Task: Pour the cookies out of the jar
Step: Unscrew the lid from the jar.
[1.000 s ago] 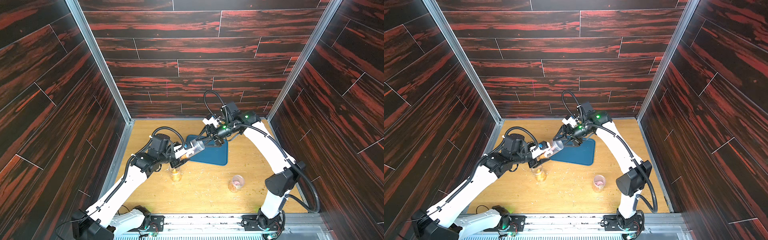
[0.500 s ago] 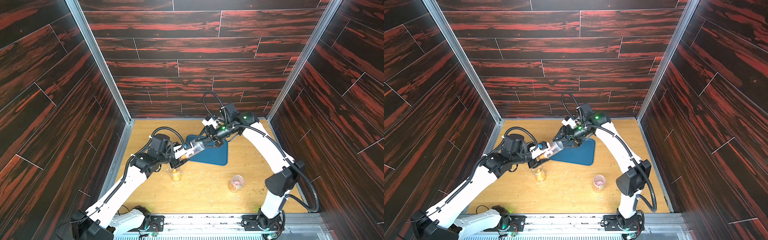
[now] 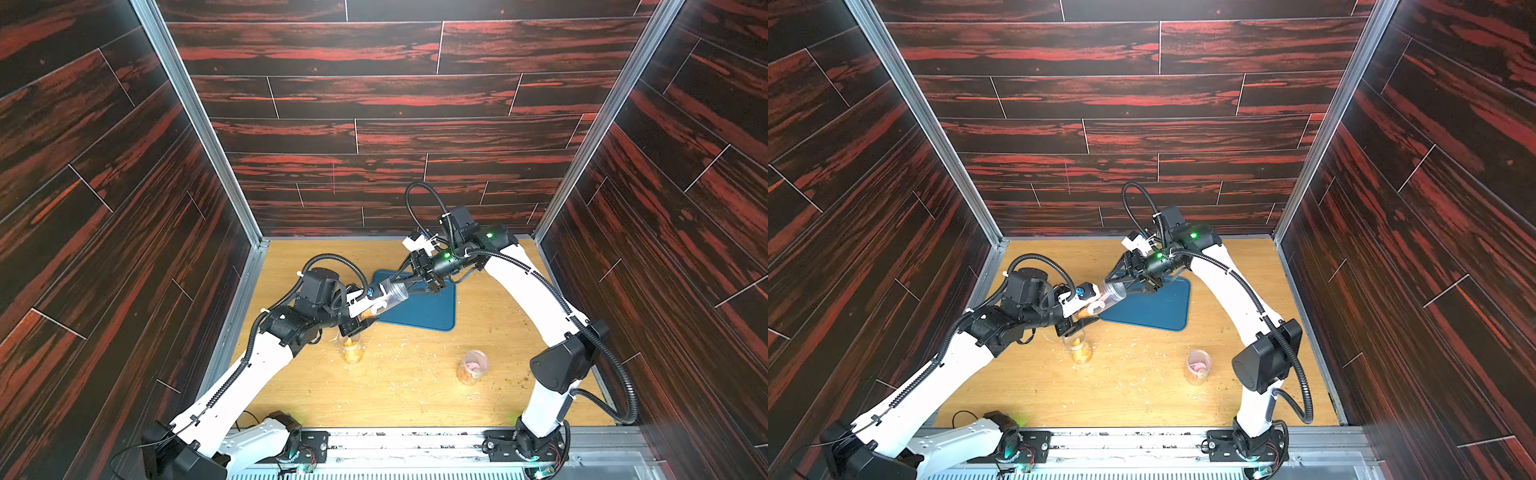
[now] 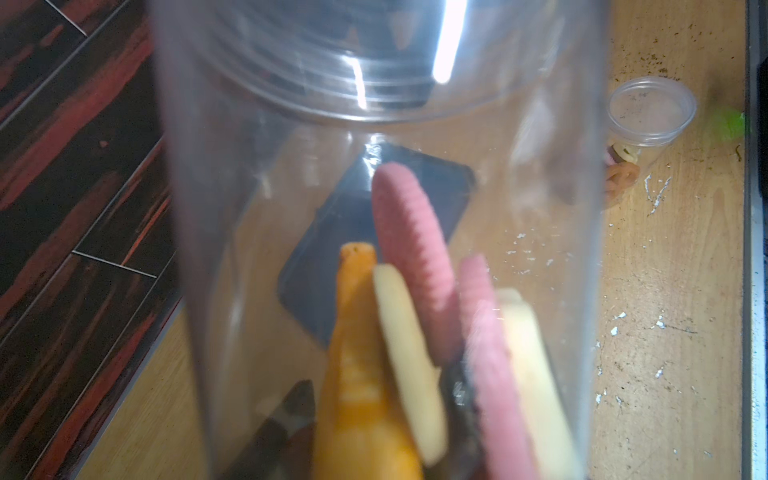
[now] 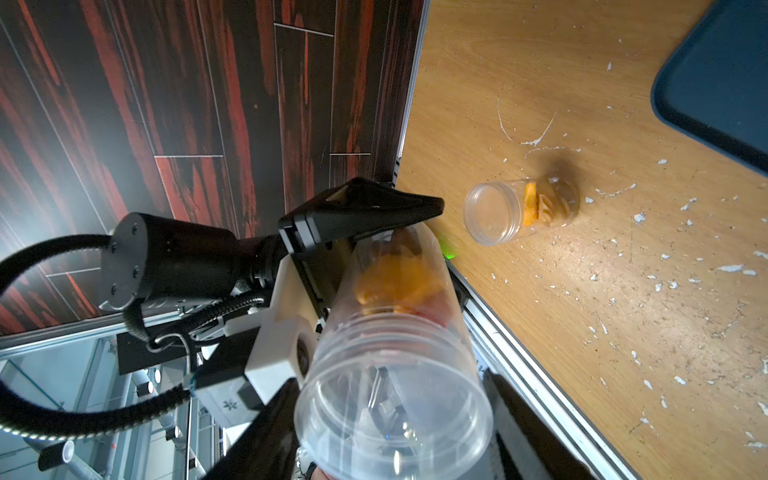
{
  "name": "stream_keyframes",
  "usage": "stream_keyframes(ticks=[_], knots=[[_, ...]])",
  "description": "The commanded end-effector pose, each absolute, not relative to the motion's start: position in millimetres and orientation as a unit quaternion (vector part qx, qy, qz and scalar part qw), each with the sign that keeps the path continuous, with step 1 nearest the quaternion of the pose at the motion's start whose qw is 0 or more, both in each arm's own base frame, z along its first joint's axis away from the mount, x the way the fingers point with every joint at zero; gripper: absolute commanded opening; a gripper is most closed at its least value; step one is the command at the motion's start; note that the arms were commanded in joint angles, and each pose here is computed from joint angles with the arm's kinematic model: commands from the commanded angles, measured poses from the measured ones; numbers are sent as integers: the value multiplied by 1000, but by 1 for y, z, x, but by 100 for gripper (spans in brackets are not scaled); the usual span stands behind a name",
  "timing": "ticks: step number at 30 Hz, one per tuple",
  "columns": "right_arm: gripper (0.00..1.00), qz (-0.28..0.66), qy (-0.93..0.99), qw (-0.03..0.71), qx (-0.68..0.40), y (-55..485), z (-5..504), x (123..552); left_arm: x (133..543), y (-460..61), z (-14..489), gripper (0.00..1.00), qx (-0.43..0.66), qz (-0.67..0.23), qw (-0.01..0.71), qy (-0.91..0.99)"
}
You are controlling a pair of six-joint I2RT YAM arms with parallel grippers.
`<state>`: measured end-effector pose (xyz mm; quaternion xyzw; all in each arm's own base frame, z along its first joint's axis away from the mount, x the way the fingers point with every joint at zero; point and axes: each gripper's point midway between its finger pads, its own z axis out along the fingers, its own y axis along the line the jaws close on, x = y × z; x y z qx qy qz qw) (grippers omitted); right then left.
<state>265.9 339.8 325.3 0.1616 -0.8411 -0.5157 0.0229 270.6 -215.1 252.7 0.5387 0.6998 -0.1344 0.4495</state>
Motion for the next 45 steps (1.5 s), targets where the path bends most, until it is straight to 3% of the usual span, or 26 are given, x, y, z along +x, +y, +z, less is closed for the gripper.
stream_keyframes(ticks=[1,22,45], knots=[[67,-533,-821,7,206,343,330,258,266,-220,272,15,542,-144,473,679],[71,-513,-759,-191,353,335,344,262,264,-221,275,12,542,-152,474,677],[71,-472,-743,-229,416,338,339,266,256,-225,286,10,542,-170,486,664]])
